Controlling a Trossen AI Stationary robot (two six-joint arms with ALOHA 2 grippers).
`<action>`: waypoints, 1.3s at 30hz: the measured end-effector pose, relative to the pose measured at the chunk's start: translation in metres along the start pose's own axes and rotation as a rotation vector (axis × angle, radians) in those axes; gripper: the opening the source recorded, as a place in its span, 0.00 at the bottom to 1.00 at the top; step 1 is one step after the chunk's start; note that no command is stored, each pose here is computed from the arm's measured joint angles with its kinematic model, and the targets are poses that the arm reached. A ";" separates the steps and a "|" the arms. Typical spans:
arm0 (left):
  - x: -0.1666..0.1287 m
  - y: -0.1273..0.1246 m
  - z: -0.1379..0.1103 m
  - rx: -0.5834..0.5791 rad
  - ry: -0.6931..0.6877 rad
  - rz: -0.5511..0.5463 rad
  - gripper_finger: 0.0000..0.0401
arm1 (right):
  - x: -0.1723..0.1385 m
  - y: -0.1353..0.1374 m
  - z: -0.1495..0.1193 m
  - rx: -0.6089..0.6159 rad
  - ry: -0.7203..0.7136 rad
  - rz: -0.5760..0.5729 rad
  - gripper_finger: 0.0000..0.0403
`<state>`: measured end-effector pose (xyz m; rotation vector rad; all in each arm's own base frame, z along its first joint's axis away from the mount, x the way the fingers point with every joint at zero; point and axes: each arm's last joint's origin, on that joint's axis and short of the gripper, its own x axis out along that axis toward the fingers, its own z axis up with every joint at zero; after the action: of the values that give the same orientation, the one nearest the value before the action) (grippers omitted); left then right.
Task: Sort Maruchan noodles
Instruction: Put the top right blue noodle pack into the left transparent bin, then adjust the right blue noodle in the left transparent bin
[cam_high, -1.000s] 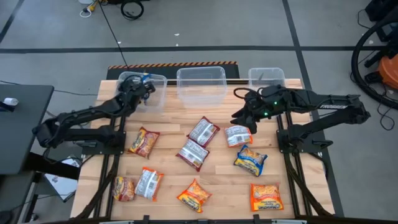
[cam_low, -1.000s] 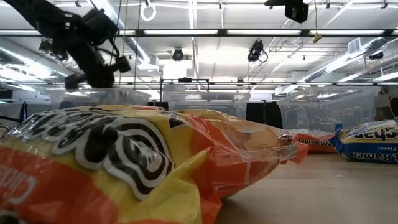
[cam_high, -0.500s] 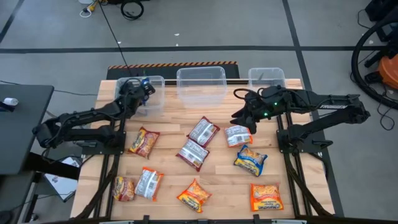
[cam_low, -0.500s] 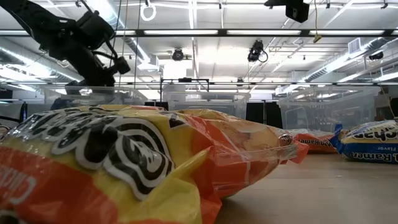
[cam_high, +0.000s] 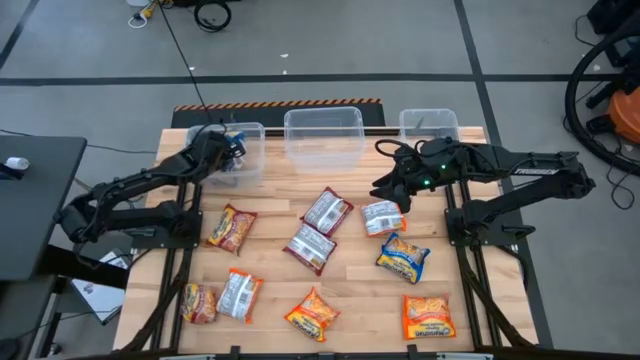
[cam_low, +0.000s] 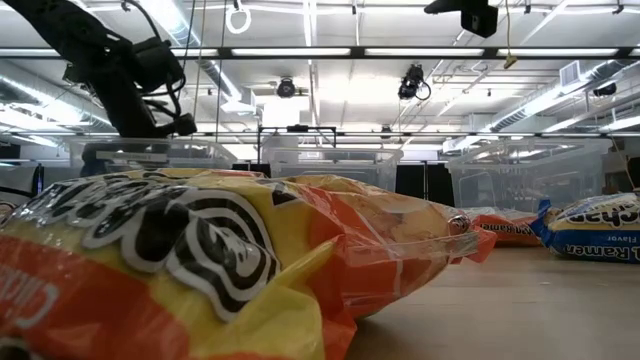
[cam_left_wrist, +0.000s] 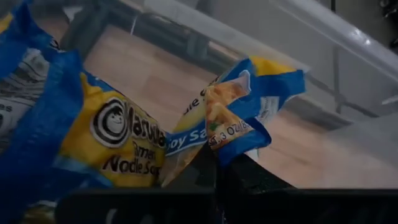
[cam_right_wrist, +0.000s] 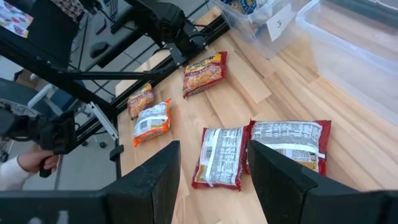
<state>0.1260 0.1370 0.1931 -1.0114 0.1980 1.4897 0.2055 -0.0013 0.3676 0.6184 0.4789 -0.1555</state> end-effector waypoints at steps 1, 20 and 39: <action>0.000 0.000 0.000 -0.001 0.005 -0.002 0.03 | 0.000 0.000 0.000 0.000 0.000 0.000 0.48; 0.019 -0.008 0.000 0.311 0.227 -0.218 0.38 | 0.000 0.000 0.000 -0.002 0.000 0.000 0.48; 0.031 -0.029 -0.020 0.299 0.108 -0.215 0.41 | 0.000 0.000 0.000 0.035 0.000 0.000 0.48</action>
<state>0.1652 0.1528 0.1732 -0.8426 0.3667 1.1706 0.2055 -0.0014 0.3676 0.6525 0.4770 -0.1640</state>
